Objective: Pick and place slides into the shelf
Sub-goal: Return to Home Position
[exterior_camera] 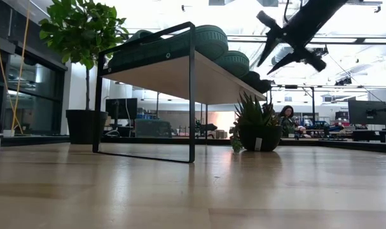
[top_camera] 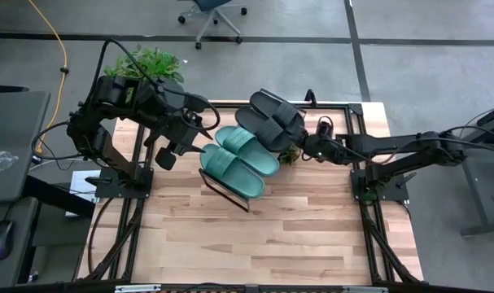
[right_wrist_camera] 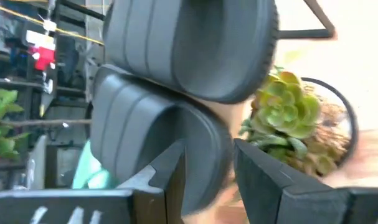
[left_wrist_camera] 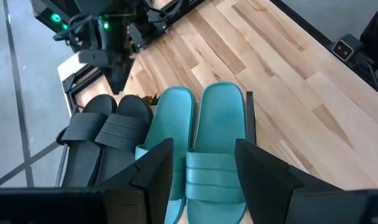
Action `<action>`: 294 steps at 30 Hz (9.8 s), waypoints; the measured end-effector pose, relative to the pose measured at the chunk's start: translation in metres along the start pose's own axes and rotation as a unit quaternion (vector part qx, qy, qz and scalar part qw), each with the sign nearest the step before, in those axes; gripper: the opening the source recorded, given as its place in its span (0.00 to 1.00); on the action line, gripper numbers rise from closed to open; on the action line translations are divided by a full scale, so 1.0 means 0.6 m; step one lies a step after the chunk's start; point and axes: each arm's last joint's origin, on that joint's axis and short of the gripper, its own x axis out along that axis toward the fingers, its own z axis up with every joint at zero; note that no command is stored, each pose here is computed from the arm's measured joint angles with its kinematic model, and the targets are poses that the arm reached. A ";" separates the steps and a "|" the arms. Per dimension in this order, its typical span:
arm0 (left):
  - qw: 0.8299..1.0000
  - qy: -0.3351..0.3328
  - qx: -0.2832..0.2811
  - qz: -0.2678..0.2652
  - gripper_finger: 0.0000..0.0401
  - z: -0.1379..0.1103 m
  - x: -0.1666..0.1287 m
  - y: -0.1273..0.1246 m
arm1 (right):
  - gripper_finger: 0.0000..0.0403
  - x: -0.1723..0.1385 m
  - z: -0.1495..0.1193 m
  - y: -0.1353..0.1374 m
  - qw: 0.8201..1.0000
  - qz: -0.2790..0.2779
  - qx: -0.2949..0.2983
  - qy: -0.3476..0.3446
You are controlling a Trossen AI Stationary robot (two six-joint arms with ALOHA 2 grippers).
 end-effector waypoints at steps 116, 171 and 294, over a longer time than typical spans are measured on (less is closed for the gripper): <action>0.840 -0.423 -0.294 0.168 0.00 -0.471 0.246 -0.271 | 0.00 -0.038 -0.026 0.160 0.701 0.658 -0.266 0.067; 0.847 -0.416 -0.290 0.162 0.00 -0.471 0.248 -0.272 | 0.00 -0.133 0.066 -0.198 0.683 0.597 -0.371 -0.197; 0.915 -0.333 0.005 0.228 0.00 -0.467 0.261 -0.293 | 0.00 -0.062 0.017 -0.265 0.651 0.477 -0.591 -0.027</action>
